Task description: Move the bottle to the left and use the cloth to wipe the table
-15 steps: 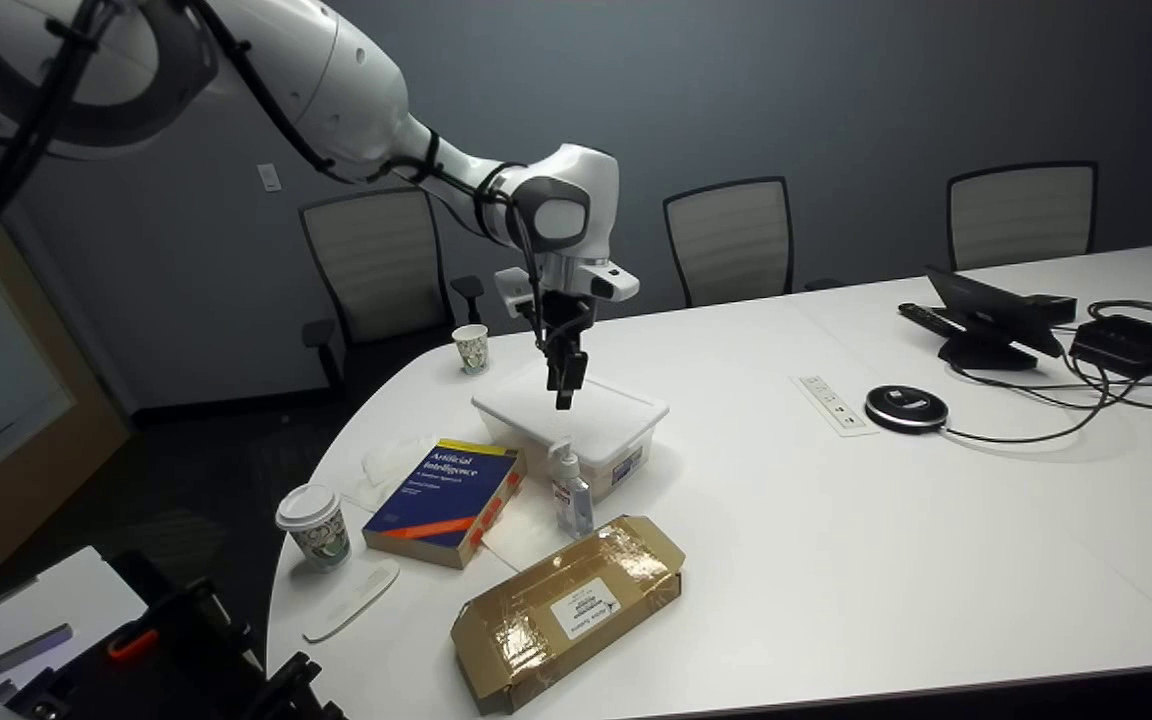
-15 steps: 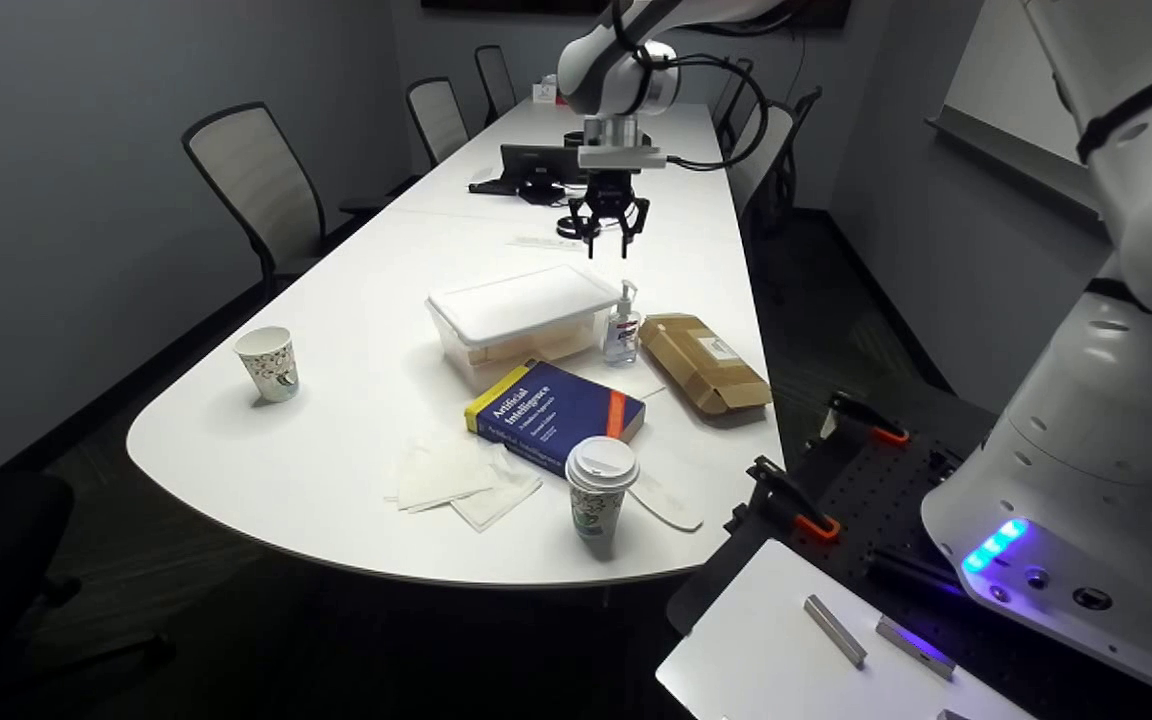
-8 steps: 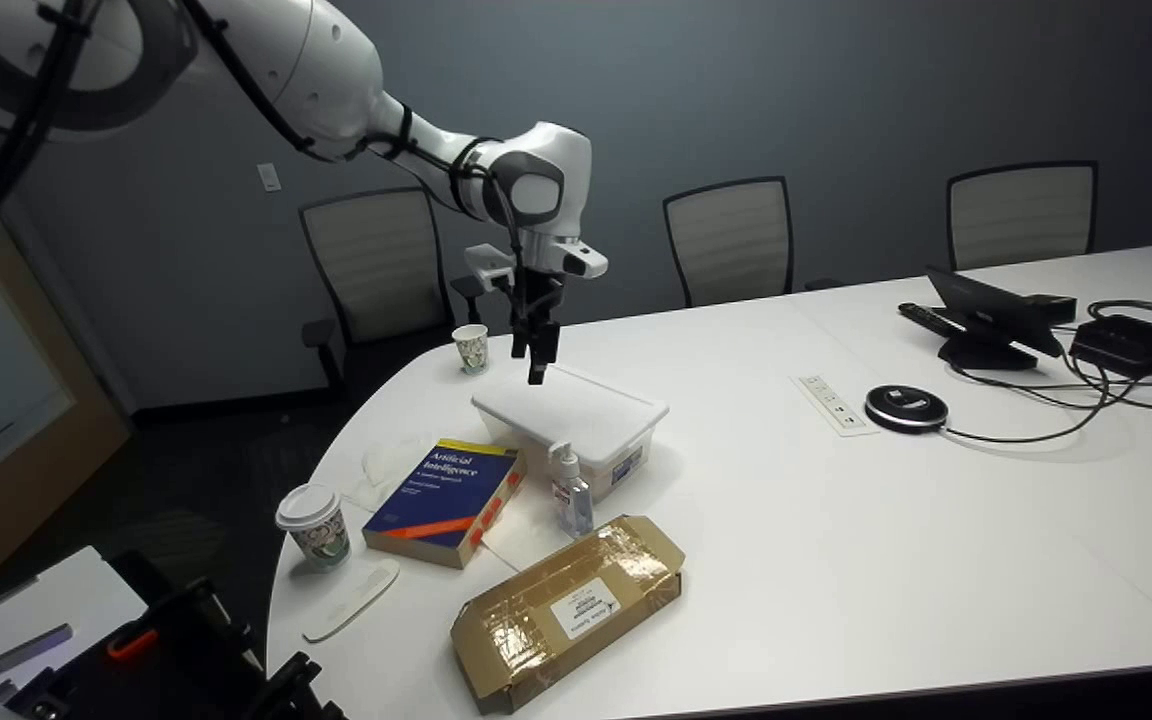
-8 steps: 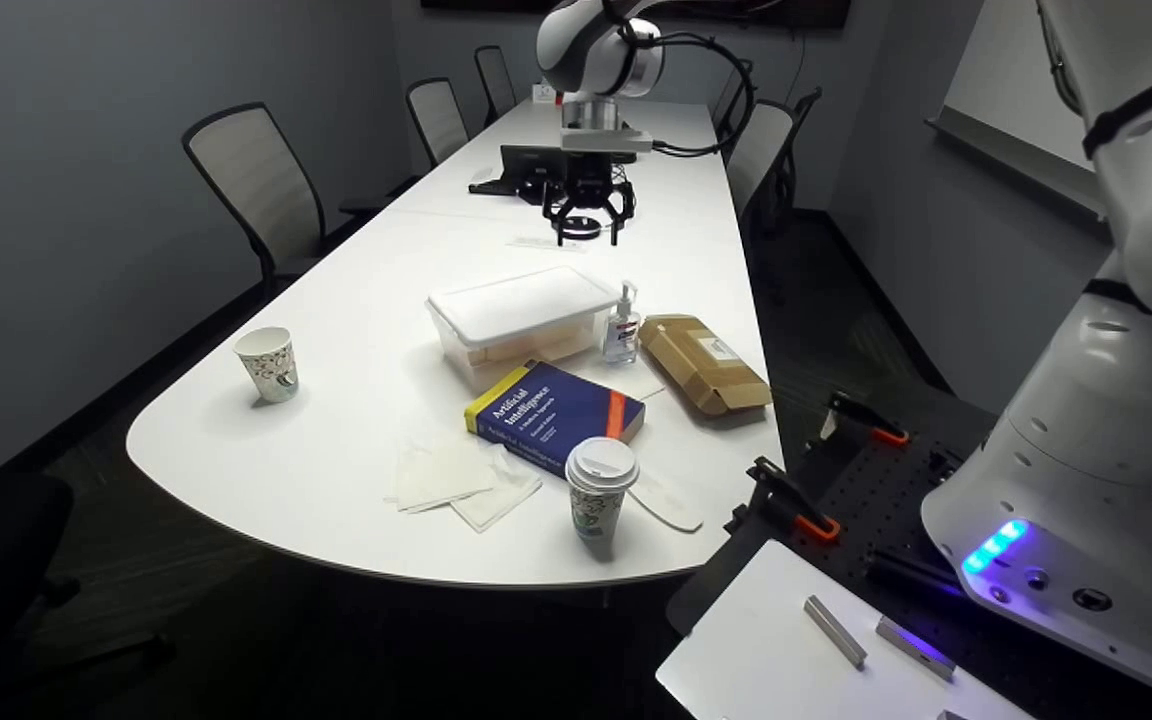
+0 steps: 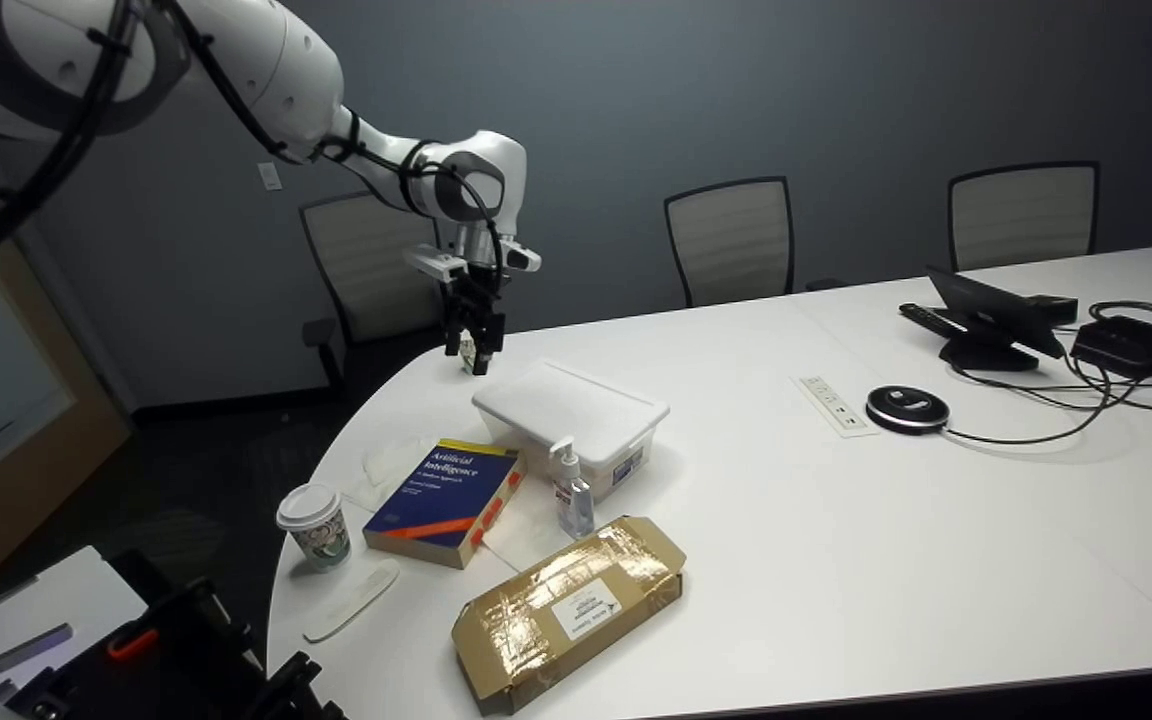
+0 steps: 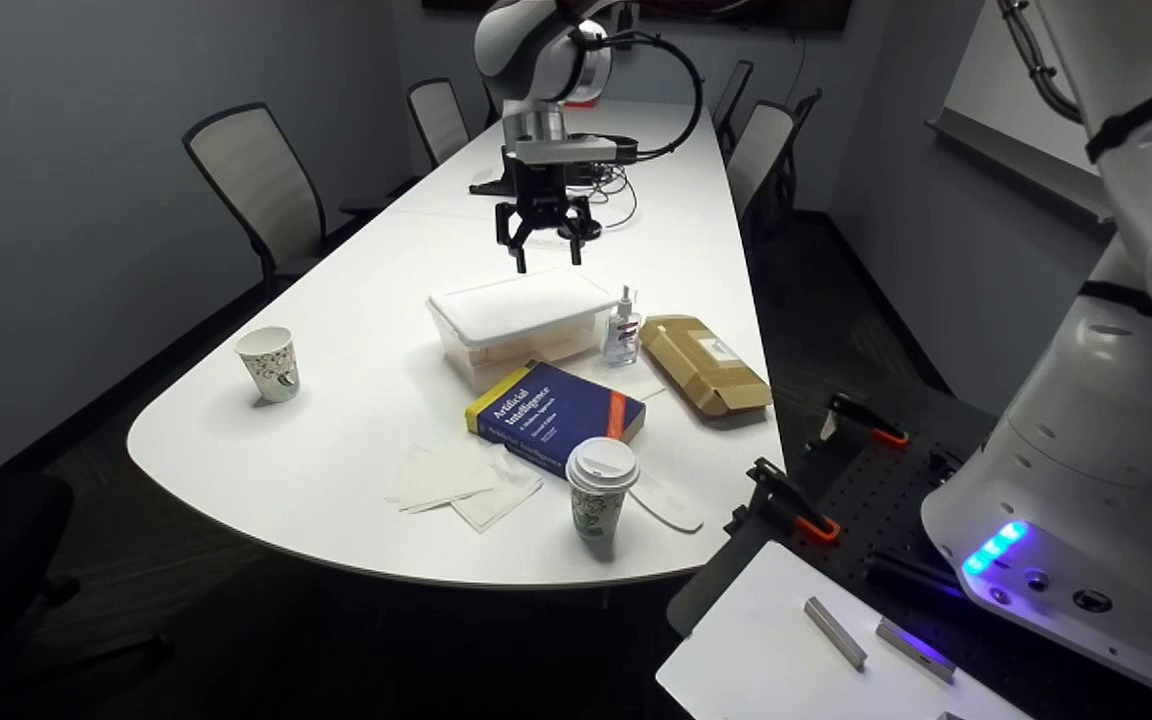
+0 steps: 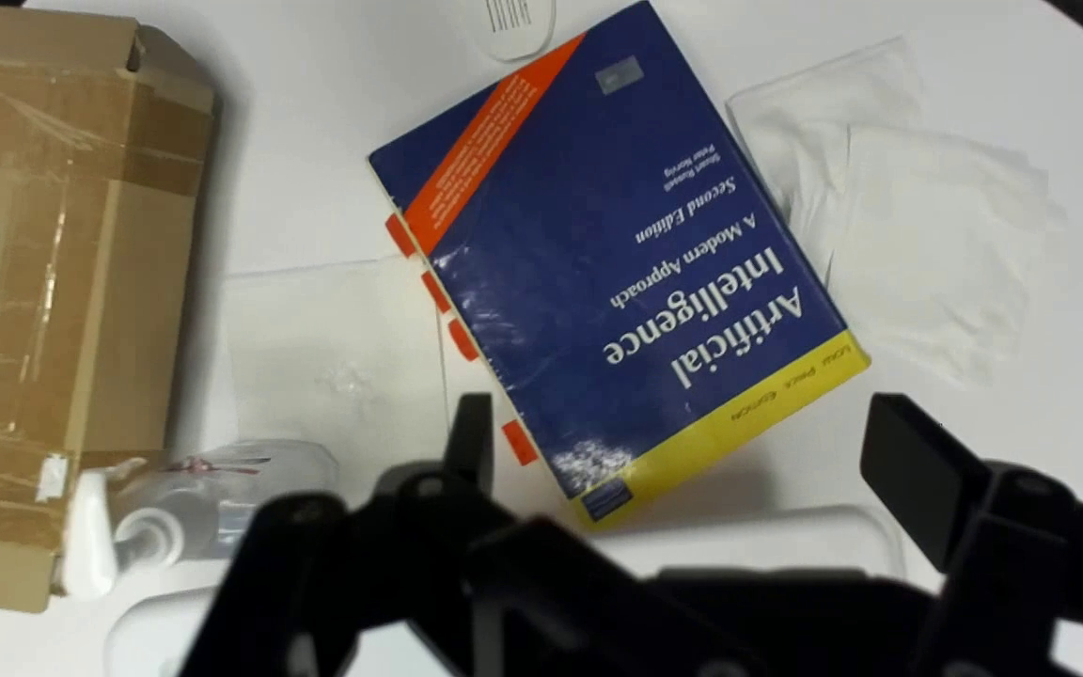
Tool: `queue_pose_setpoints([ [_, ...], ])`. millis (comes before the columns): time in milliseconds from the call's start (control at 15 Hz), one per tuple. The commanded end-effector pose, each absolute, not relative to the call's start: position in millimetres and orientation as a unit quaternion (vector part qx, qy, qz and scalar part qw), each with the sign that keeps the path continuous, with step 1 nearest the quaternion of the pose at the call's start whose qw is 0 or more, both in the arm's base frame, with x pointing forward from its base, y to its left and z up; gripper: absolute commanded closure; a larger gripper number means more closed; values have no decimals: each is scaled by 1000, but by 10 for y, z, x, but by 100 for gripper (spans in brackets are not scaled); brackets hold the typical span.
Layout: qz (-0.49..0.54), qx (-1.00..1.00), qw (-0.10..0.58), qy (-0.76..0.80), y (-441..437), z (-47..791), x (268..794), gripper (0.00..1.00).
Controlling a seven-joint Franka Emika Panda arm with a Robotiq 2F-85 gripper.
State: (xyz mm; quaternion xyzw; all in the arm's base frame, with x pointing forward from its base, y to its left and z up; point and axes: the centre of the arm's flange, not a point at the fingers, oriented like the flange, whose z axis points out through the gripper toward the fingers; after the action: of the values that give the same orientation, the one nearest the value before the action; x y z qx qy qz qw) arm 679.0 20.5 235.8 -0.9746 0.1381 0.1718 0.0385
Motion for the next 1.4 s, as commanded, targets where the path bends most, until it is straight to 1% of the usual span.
queue_pose_setpoints([
  [0, 187, -979, 30, 75, 542, 2408, 6773, 0],
  [67, 179, -978, 36, 103, 442, 2337, 6760, 0],
  [600, 184, -978, 29, 99, 461, 2221, 6776, 0],
  [1333, 171, -985, 29, 7, 1844, 1350, 6619, 0],
])
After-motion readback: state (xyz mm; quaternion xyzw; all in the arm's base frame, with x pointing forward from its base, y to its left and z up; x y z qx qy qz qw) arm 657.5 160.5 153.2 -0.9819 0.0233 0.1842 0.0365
